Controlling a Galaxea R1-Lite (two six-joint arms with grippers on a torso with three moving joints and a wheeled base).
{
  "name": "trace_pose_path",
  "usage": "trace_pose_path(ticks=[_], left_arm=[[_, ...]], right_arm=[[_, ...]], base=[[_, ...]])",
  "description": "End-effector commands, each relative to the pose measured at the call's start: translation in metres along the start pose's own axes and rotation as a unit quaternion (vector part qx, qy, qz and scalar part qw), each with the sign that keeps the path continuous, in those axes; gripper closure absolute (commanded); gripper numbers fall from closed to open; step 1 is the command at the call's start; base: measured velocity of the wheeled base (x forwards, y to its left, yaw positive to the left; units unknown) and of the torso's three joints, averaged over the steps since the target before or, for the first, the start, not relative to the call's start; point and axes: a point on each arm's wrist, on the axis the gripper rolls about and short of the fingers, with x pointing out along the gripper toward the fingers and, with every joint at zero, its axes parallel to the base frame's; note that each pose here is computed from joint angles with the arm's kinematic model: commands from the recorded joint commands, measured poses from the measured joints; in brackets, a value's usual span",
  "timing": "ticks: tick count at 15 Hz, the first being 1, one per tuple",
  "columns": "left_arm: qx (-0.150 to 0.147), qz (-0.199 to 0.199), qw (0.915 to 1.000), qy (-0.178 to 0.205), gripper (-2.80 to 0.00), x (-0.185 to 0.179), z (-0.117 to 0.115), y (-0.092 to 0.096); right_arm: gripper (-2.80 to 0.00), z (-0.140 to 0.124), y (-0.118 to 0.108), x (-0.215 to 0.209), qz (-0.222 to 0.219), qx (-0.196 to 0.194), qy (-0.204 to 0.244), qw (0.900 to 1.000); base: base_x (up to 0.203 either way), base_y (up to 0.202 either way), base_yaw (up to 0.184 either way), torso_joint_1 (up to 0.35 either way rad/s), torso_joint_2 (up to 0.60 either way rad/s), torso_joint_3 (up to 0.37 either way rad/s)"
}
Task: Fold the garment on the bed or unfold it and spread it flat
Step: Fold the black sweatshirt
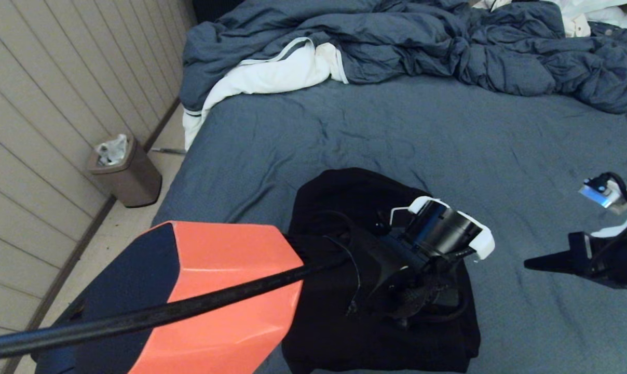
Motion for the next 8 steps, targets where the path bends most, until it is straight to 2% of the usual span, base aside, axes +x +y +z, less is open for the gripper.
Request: trace_pose_path(ticks=[1,2,3,5,8], left_arm=[[0.006,0.007,0.9999,0.006,0.00,0.009,-0.006,0.002],[0.009,0.009,0.9999,0.003,0.00,0.009,-0.006,0.002],[0.012,0.016,0.9998,0.000,-2.80,0.008,-0.007,0.001],[0.013,0.015,0.9998,-0.005,-2.80,0.004,-0.005,-0.001],[0.019,-0.004,0.9997,-0.012,-2.80,-0.006,-0.009,-0.015]], right_arm=[[0.00,-0.002,-0.001,0.001,0.002,-0.001,-0.001,1.000],[0.00,-0.002,-0.002,0.002,0.001,-0.001,-0.003,1.000],[0.00,-0.003,-0.002,0.003,0.001,-0.002,-0.004,1.000],[0.00,-0.003,-0.003,0.004,0.002,0.000,-0.001,1.000],[0.00,-0.003,-0.003,0.005,0.003,0.000,0.000,1.000]], base=[[0.000,0.000,0.000,0.000,0.00,0.000],[0.000,0.000,0.000,0.000,0.00,0.000],[0.000,0.000,0.000,0.000,0.00,0.000],[0.000,0.000,0.000,0.000,0.00,0.000],[0.000,0.000,0.000,0.000,0.00,0.000]])
